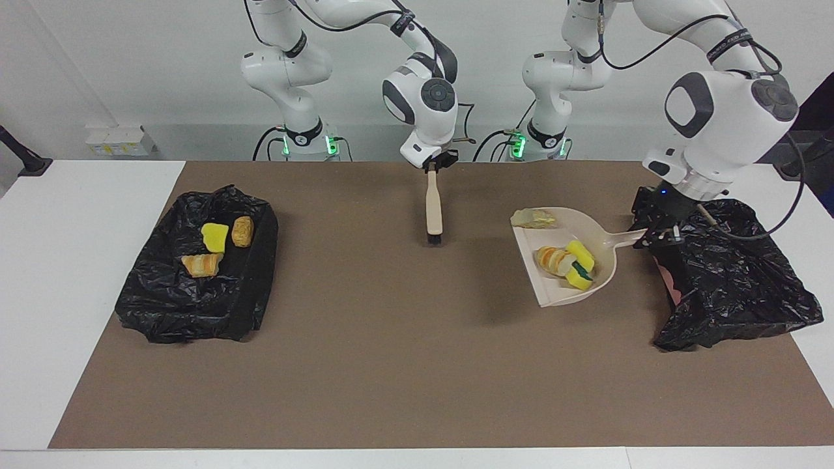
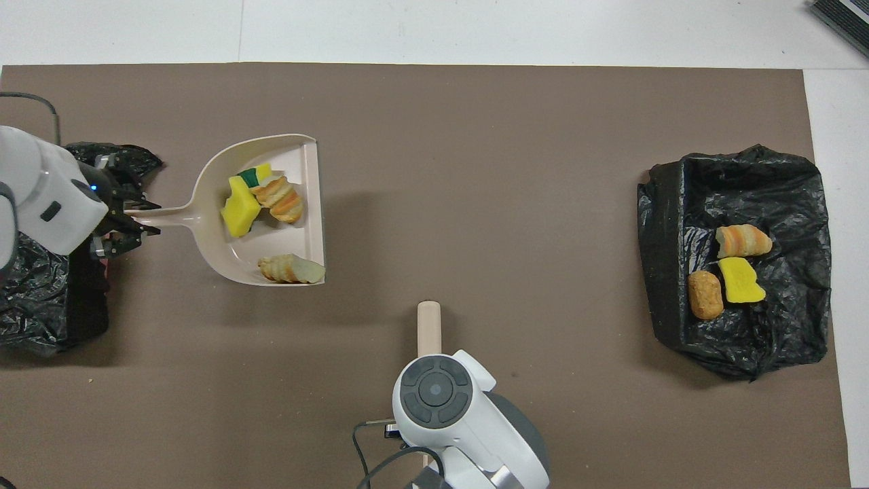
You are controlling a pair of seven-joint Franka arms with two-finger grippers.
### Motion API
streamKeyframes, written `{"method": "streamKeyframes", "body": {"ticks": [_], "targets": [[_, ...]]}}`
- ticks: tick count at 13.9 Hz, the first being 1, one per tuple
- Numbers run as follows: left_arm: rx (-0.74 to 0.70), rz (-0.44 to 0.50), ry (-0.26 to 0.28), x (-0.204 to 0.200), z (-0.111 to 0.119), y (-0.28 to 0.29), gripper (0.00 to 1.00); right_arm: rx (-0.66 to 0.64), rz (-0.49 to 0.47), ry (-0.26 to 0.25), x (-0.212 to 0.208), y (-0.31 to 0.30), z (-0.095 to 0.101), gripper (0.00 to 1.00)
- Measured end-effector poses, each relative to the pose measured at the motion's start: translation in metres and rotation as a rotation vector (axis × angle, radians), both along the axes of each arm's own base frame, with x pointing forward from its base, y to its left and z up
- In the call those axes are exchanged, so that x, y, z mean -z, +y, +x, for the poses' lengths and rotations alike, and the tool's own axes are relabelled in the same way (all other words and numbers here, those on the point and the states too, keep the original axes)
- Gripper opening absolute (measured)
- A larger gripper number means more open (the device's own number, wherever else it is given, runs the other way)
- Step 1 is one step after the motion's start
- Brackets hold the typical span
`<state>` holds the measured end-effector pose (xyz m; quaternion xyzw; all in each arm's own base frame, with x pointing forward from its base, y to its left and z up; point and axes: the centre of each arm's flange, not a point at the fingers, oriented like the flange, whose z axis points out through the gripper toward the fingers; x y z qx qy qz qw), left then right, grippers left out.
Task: Sweep and dump trash in bin
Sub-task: 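Tip the dustpan into the black bag with the left gripper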
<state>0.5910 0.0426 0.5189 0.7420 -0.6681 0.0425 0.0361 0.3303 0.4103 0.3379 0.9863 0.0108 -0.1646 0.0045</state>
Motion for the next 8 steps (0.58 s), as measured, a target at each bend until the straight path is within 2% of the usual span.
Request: {"method": "streamKeyframes", "body": {"ticks": [3,5,6,8], "targets": [[-0.016,0.001,-0.001,-0.001,-0.002,0.052,0.31,-0.003,-0.002,0.003,0.006,0.0,0.001,0.26],[-0.02,0.002,0.0,-0.002,-0.006,0.089,0.31,-0.004,0.002,-0.003,0.006,0.001,0.003,0.42],[-0.021,0.01,-0.003,-0.005,-0.01,0.107,0.31,-0.007,0.004,-0.019,0.004,0.001,0.008,0.55],[-0.035,0.052,-0.001,-0.01,-0.019,0.144,0.31,0.014,0.014,-0.071,-0.011,-0.007,0.034,0.78]]}}
